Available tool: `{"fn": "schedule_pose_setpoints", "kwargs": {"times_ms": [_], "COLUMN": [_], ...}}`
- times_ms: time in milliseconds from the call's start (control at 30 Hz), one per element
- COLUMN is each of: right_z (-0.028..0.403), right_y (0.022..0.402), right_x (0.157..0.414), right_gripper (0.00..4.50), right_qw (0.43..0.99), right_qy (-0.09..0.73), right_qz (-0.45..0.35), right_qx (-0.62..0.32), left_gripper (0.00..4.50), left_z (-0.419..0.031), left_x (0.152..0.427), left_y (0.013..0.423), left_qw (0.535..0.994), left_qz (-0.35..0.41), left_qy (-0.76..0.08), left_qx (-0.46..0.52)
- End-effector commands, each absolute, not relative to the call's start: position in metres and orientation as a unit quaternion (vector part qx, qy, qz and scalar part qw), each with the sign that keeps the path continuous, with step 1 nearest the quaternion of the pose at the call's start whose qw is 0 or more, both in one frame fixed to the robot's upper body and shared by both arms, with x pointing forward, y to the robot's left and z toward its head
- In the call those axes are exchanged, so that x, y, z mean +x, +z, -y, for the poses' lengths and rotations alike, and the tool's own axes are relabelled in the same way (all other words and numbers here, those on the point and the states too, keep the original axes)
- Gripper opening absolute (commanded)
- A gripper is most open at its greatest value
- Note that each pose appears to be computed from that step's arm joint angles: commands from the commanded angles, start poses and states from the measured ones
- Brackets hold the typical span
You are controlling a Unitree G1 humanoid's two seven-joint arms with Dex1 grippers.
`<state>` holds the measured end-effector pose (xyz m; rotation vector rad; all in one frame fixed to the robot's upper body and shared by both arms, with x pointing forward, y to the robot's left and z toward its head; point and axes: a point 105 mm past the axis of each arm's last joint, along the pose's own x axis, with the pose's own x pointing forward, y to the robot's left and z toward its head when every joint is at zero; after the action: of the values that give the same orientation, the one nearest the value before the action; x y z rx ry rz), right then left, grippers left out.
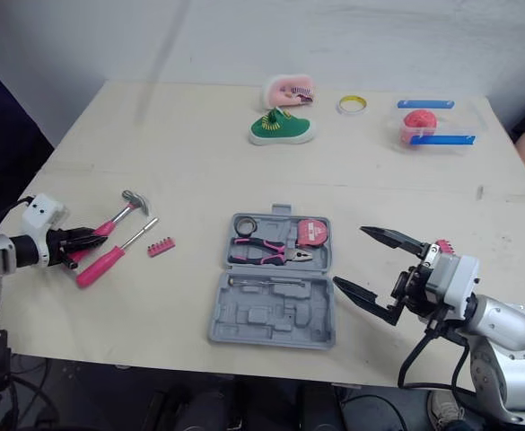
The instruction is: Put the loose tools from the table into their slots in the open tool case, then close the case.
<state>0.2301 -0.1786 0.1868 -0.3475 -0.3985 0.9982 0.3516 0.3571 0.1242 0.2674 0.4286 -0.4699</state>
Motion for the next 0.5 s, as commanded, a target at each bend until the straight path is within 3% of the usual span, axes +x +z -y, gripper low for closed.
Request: {"fn": "schedule_pose_setpoints", "kwargs": {"times_ms": [33,233,500], "right_z": [0.180,0.183,0.182], "right_y": [0.188,0.183,0.180], "right_x": [0.227,0.224,0.221], "right_gripper": [4.50,4.50,4.50], "right_qw": [0.835,0.832,0.829], "right_qy": [0.484,0.493,0.501], "right_qz": [0.185,0.165,0.148], "right_qx": [-0.185,-0.193,-0.200], "left_gripper": [0.53,0.53,0.53], "left_z": [-0.338,-0.287,-0.205], "left_x": [0.357,0.339,0.306], "left_y": [0.176,0.219,0.225], "left_qw": [0.935,0.873,0.784], "left_qz": [-0.103,-0.020,-0.006], "left_qy": [-0.288,-0.417,-0.553], "left_qx": [0.179,0.253,0.281]}}
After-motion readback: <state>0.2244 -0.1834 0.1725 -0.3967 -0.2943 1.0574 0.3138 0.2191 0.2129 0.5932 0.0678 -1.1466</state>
